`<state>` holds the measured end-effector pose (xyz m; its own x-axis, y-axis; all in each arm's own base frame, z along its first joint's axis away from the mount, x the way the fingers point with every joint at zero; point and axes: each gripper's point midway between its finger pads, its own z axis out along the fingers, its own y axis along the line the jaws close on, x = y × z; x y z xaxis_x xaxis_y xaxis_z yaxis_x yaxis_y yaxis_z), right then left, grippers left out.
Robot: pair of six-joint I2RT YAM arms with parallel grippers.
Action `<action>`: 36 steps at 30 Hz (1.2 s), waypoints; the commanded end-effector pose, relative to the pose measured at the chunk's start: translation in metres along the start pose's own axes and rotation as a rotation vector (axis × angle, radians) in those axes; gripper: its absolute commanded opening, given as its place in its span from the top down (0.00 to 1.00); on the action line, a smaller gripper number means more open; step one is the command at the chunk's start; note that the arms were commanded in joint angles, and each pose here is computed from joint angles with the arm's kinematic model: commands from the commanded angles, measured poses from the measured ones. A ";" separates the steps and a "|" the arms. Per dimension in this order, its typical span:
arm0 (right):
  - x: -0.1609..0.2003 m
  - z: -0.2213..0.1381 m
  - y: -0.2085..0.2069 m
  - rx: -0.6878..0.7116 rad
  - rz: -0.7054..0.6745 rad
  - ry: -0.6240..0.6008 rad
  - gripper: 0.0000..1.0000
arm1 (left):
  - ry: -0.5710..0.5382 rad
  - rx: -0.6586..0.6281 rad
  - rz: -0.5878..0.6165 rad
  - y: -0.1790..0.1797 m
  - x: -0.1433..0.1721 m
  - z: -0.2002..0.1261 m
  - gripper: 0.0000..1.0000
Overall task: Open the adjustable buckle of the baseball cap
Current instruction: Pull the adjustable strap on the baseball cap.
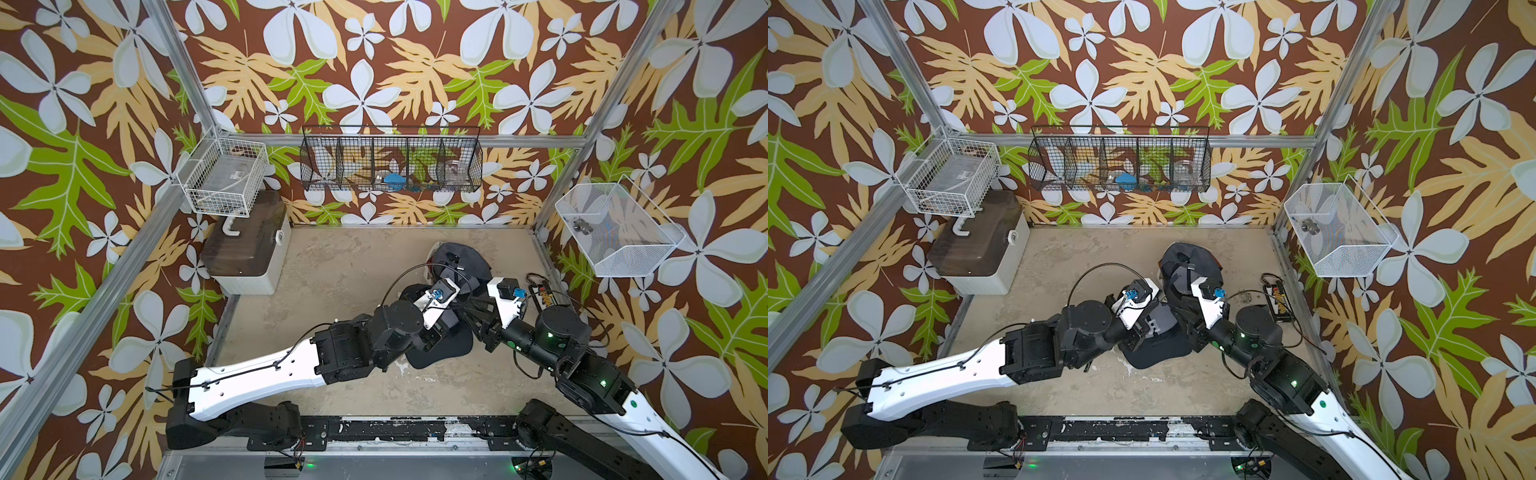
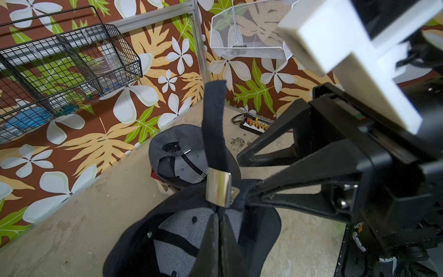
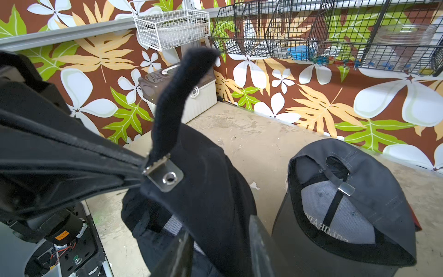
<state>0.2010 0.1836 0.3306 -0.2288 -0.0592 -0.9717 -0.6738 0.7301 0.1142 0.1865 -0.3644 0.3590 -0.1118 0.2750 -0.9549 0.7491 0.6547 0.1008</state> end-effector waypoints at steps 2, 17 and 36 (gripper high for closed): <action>-0.004 0.001 0.004 -0.021 -0.022 -0.004 0.59 | 0.003 0.024 -0.019 -0.005 -0.003 0.002 0.94; -0.007 0.010 0.019 -0.063 -0.052 0.003 0.63 | 0.051 0.051 0.008 -0.015 0.005 0.013 0.95; -0.012 0.009 0.021 -0.038 -0.068 -0.012 0.93 | 0.089 0.071 0.007 -0.019 0.017 0.015 0.95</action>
<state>0.1959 0.2044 0.3306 -0.2031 -0.1273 -0.9708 -0.7080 0.7040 0.0558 0.1805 -0.3829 0.3379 -0.1528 0.3462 -0.9256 0.7931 0.6018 0.0941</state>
